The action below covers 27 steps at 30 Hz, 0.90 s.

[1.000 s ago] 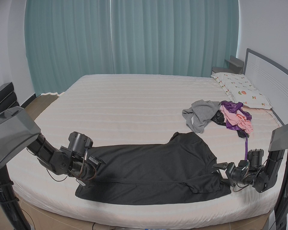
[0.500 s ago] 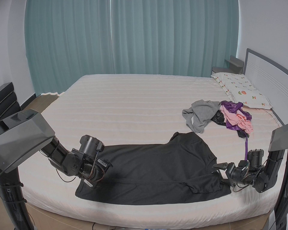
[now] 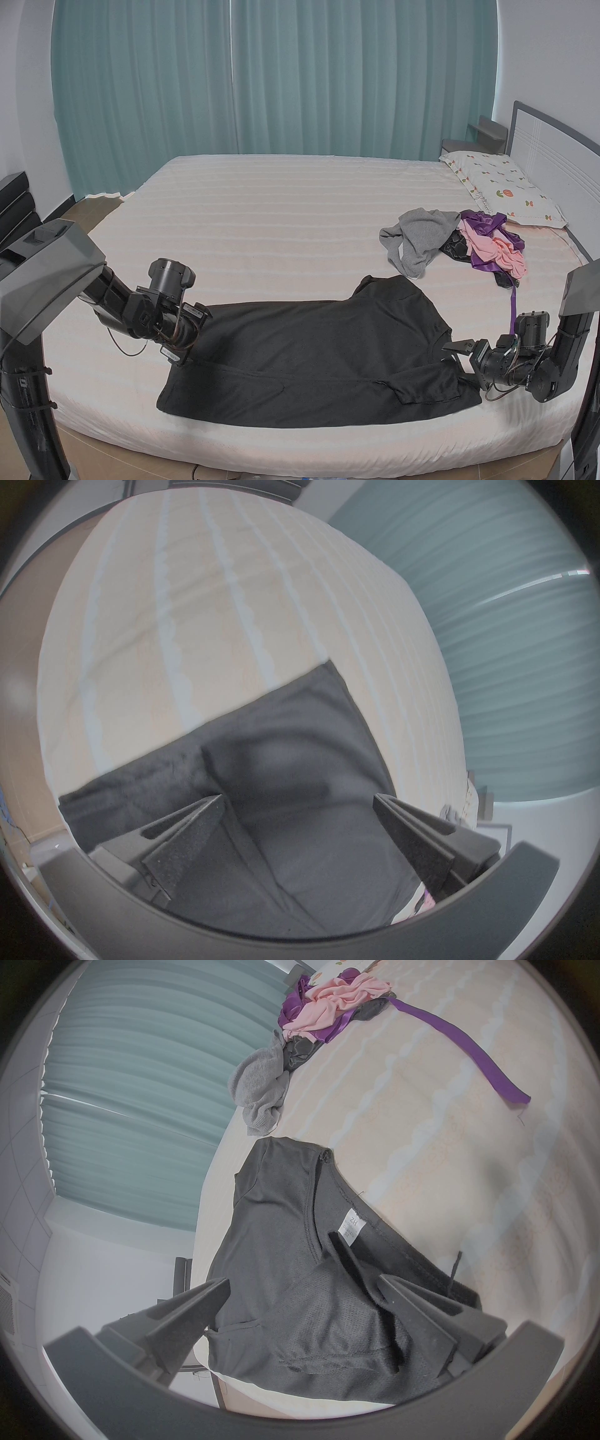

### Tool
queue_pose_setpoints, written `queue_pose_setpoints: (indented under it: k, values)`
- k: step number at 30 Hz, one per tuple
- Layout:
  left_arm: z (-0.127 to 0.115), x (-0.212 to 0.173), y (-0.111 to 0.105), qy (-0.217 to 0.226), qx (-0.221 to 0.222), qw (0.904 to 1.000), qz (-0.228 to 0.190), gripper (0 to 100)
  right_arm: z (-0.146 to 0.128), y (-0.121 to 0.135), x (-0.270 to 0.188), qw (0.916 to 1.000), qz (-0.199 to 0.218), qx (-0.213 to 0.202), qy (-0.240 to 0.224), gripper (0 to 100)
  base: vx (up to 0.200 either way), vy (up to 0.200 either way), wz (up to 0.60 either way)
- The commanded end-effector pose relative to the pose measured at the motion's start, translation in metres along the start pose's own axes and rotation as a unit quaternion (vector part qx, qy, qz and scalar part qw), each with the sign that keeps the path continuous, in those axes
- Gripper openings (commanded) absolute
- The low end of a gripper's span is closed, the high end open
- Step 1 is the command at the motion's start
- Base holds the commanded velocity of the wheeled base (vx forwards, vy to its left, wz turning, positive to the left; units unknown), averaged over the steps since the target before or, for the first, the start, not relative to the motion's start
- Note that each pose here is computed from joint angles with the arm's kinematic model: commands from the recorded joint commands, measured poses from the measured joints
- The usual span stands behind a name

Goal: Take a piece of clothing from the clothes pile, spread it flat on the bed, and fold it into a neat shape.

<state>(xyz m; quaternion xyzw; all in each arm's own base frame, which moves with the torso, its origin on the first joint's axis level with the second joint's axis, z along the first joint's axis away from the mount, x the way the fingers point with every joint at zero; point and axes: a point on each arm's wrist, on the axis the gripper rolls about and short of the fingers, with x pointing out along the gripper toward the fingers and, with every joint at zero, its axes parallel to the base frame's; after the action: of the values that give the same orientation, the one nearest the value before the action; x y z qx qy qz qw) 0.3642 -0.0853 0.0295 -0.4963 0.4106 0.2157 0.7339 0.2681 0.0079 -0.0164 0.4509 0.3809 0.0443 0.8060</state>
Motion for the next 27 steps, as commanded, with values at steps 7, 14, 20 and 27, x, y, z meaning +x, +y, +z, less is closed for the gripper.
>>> queue_pose_setpoints:
  k: [7,14,20,27]
  values:
    - [0.052,-0.019,-0.006,-0.027,-0.05,0.9984,-0.008,100,0.0,0.0,0.0,1.0,0.0,0.0,0.0,100,0.0,0.0,0.0]
    - [0.054,-0.052,-0.002,0.071,0.054,0.9939,-0.065,100,-0.001,-0.001,0.0,1.0,-0.001,0.0,0.001,100,0.0,0.0,0.0]
    - [0.06,-0.048,0.015,0.093,0.181,0.9768,-0.065,100,-0.003,-0.004,0.0,0.9999,0.01,-0.006,-0.009,100,0.0,0.0,0.0]
    - [0.052,-0.043,0.042,0.143,0.271,0.9485,-0.08,100,-0.007,-0.008,0.0,0.9996,0.02,-0.012,-0.017,100,0.0,0.0,0.0]
